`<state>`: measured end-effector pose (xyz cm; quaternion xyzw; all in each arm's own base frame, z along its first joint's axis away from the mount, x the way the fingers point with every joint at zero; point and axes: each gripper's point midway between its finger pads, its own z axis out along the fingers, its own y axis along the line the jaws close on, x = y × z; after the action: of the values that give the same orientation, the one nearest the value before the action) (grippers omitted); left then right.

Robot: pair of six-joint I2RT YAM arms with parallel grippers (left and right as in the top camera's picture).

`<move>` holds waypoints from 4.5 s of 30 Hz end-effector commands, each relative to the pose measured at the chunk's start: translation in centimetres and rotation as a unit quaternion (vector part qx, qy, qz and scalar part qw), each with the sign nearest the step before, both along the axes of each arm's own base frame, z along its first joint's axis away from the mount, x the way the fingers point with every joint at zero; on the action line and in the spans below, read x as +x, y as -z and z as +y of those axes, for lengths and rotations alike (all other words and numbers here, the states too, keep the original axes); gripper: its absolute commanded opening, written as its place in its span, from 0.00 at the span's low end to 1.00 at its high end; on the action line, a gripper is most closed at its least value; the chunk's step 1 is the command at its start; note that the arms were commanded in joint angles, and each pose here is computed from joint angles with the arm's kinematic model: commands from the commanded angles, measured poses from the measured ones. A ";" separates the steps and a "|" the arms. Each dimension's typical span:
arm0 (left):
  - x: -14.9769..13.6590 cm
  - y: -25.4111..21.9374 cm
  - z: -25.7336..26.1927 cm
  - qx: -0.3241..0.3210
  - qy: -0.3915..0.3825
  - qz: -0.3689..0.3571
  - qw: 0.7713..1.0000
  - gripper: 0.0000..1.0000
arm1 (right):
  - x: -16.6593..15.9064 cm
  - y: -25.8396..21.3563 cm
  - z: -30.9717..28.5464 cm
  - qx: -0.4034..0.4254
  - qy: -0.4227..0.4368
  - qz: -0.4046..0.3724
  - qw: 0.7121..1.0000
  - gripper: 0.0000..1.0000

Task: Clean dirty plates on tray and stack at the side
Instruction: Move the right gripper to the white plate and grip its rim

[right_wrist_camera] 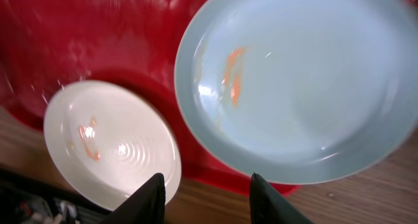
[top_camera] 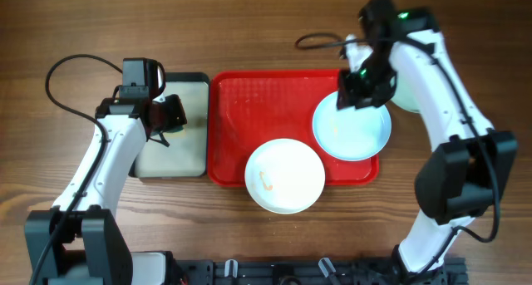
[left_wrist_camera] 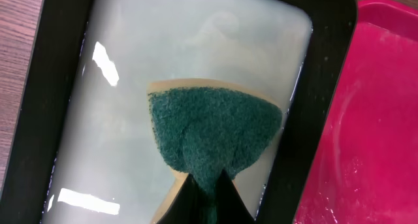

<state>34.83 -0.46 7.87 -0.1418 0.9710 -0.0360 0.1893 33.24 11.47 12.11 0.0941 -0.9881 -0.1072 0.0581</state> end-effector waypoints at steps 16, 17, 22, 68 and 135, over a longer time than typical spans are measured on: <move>-0.2 0.0 -0.1 -0.003 0.011 -0.001 1.000 0.04 | -9.2 9.6 4.2 -0.049 -0.076 0.086 0.992 0.25; -0.2 0.0 -0.1 -0.003 0.011 -0.001 1.000 0.04 | -9.2 9.6 4.2 -0.049 -0.076 0.086 0.992 0.20; -0.2 0.0 -0.1 -0.003 0.011 -0.001 1.000 0.04 | -9.0 9.6 4.3 -0.048 -0.072 0.081 0.993 0.10; 1.5 -0.7 -0.1 -0.003 0.010 -0.038 0.999 0.04 | 9.0 7.3 10.9 0.039 -0.009 -0.195 0.980 0.47; 1.1 -0.5 -0.2 -0.002 0.013 -0.029 0.999 0.04 | 7.9 10.2 7.7 -0.008 0.019 -0.235 0.972 0.04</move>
<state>36.07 -0.53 8.42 -0.1359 0.9660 -0.0408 0.2160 40.59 18.92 0.97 0.1085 -0.9788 -0.0618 -0.1621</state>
